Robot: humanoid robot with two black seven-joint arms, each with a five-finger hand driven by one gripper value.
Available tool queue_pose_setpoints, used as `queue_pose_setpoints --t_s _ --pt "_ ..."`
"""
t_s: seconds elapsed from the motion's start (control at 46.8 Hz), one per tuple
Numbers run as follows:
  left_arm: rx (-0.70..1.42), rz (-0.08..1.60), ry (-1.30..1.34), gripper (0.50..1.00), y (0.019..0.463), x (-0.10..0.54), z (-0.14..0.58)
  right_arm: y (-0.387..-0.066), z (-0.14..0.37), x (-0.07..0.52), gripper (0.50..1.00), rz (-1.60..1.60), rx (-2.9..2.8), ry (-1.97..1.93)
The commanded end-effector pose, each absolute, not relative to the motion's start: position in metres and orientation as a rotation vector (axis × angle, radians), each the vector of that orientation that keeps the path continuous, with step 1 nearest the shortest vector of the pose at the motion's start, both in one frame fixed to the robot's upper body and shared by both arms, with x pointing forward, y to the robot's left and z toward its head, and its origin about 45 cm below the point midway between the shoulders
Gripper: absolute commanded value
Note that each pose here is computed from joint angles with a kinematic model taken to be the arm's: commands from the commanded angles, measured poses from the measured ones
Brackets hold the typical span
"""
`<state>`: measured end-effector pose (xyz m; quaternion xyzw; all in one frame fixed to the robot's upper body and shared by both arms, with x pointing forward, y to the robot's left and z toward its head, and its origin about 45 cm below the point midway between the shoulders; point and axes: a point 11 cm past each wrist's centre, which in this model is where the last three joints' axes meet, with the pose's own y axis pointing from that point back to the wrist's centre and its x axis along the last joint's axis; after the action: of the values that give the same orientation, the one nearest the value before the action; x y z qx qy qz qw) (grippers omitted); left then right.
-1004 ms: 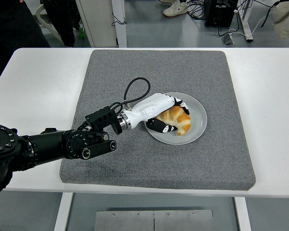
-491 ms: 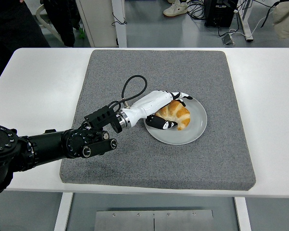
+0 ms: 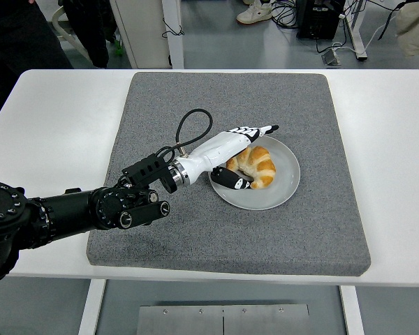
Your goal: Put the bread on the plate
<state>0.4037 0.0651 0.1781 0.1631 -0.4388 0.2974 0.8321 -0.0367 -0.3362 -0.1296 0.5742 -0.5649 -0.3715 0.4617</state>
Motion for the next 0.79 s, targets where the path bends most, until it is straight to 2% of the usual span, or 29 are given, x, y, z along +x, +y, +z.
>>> queue_pose_setpoints --t_s 0.0,0.449,0.769 --pt "0.343 0.643 -0.916 0.958 0.066 0.405 0.179 -0.337 -0.13 -0.037 1.0 -0.913 1.411 -1.39" --pt "0.221 0.771 -0.671 0.96 0.064 0.43 0.215 -0.336 -0.13 -0.037 1.0 -0.914 1.412 -1.39" --pt "0.115 0.926 -0.431 0.96 0.101 0.458 0.24 -0.336 -0.13 -0.037 1.0 -0.914 1.412 -1.39"
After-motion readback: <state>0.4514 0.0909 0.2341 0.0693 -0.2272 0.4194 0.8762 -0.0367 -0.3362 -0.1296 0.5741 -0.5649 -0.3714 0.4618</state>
